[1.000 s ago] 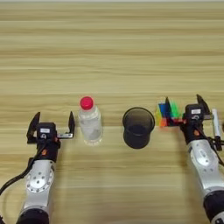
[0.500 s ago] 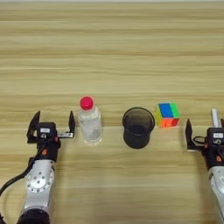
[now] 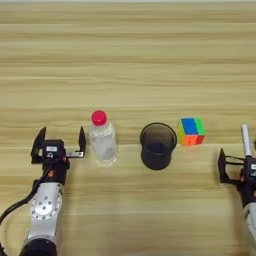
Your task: Move the objects on the table
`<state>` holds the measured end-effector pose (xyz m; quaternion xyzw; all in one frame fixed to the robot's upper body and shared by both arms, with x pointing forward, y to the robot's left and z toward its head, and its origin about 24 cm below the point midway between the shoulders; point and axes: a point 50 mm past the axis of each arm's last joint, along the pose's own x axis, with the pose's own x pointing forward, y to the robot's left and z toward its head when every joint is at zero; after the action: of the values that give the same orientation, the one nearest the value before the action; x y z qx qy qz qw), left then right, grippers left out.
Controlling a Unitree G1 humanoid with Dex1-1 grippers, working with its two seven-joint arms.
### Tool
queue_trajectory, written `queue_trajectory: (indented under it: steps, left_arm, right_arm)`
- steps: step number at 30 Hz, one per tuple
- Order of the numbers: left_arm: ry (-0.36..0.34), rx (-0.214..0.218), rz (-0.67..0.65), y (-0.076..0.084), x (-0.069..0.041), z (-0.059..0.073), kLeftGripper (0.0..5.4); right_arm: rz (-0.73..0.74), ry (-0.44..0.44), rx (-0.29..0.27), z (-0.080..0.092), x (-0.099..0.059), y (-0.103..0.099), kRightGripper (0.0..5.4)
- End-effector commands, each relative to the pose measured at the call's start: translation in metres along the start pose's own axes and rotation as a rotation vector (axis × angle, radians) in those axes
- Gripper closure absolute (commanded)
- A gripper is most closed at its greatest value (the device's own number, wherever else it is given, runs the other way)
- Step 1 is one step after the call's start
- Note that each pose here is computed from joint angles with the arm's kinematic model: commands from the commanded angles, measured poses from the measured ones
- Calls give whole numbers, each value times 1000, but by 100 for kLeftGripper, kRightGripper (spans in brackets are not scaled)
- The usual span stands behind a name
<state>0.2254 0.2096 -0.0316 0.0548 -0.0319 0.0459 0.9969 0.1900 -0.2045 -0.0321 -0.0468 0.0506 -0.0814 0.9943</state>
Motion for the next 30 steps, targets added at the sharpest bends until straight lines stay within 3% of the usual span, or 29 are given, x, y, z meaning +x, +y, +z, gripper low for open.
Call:
queue_trajectory:
  steps: [1,6,30]
  left_arm:
    - [-1,0,0,-1,2,1,0]
    - [1,0,1,-1,1,0,0]
    - [1,1,3,1,1,0,0]
  right_arm:
    - [-5,53,29,-8,-1,1,1]
    - [-6,101,73,-17,-2,2,1]
    - [-34,118,13,-27,7,-6,1]
